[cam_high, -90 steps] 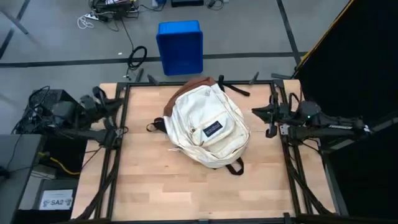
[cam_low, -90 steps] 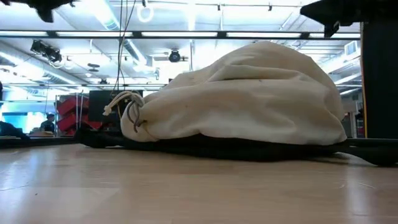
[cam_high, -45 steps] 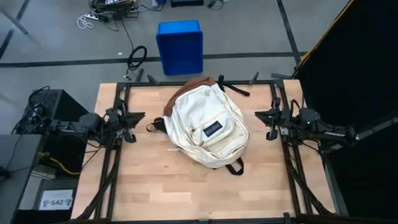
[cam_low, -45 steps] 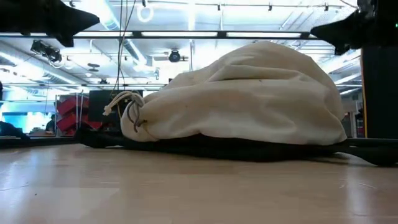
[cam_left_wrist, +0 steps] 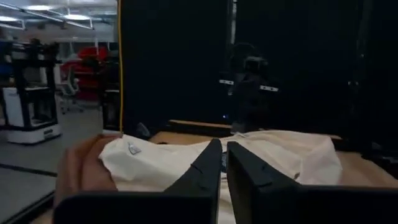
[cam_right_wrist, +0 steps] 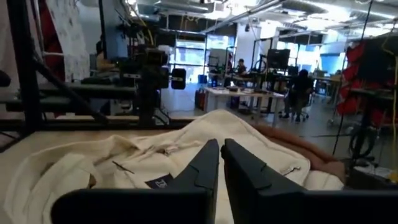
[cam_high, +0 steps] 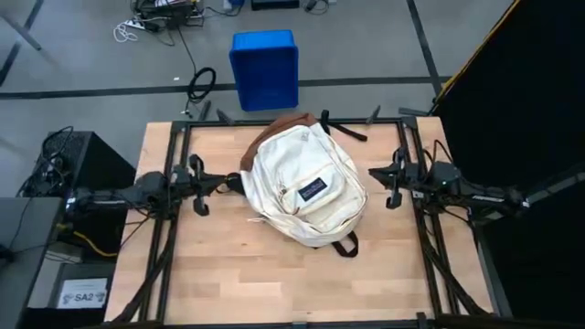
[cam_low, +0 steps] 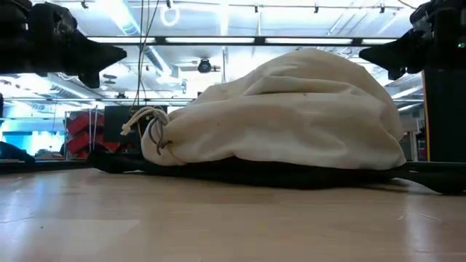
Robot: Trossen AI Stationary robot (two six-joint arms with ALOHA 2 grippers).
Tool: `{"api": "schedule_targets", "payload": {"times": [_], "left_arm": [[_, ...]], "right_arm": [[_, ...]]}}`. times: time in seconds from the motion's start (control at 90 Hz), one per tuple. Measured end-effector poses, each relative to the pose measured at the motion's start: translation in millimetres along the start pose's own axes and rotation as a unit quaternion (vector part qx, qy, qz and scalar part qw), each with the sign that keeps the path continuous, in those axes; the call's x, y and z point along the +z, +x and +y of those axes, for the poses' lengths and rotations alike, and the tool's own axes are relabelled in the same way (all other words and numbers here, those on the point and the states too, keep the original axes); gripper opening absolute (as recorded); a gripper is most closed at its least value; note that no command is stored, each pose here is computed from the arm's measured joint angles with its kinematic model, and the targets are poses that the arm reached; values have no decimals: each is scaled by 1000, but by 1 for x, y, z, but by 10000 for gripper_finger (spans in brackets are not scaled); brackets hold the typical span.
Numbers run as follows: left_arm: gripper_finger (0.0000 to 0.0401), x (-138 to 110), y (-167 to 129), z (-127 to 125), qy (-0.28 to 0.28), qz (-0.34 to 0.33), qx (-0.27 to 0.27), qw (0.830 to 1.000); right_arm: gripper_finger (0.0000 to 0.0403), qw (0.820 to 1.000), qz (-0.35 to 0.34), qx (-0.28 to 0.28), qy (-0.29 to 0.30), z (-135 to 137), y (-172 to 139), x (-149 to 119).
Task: Unpack backpack
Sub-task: Return to Home Position
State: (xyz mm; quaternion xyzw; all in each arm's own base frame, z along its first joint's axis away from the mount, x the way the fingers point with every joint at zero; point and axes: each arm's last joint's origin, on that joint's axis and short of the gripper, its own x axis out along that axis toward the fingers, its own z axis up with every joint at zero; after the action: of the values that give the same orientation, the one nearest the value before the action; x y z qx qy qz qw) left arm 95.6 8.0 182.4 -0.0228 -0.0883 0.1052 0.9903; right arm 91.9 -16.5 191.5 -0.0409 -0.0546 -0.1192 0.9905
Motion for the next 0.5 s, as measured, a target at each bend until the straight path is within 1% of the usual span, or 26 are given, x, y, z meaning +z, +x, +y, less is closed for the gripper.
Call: {"api": "schedule_targets", "payload": {"times": [0.111, 0.289, 0.356, 0.444, 0.5], "left_arm": [[0, 0, 0, 2, -12, -1, 10, 1000], [0, 0, 0, 4, -20, -3, 44, 999], [0, -1, 0, 4, -37, 1, 46, 998], [0, -2, 0, 4, -37, 5, 46, 998], [0, -1, 0, 4, -37, 2, 46, 998]], "right_arm": [[0, 1000, 10, -4, 9, 0, 0, -2], [0, 997, 34, -51, 45, -3, 0, -7], [1, 996, 57, -53, 44, -2, -1, -11], [1, 994, 81, -53, 49, -2, -1, -16], [0, 993, 81, -54, 61, -2, -1, -16]]}}
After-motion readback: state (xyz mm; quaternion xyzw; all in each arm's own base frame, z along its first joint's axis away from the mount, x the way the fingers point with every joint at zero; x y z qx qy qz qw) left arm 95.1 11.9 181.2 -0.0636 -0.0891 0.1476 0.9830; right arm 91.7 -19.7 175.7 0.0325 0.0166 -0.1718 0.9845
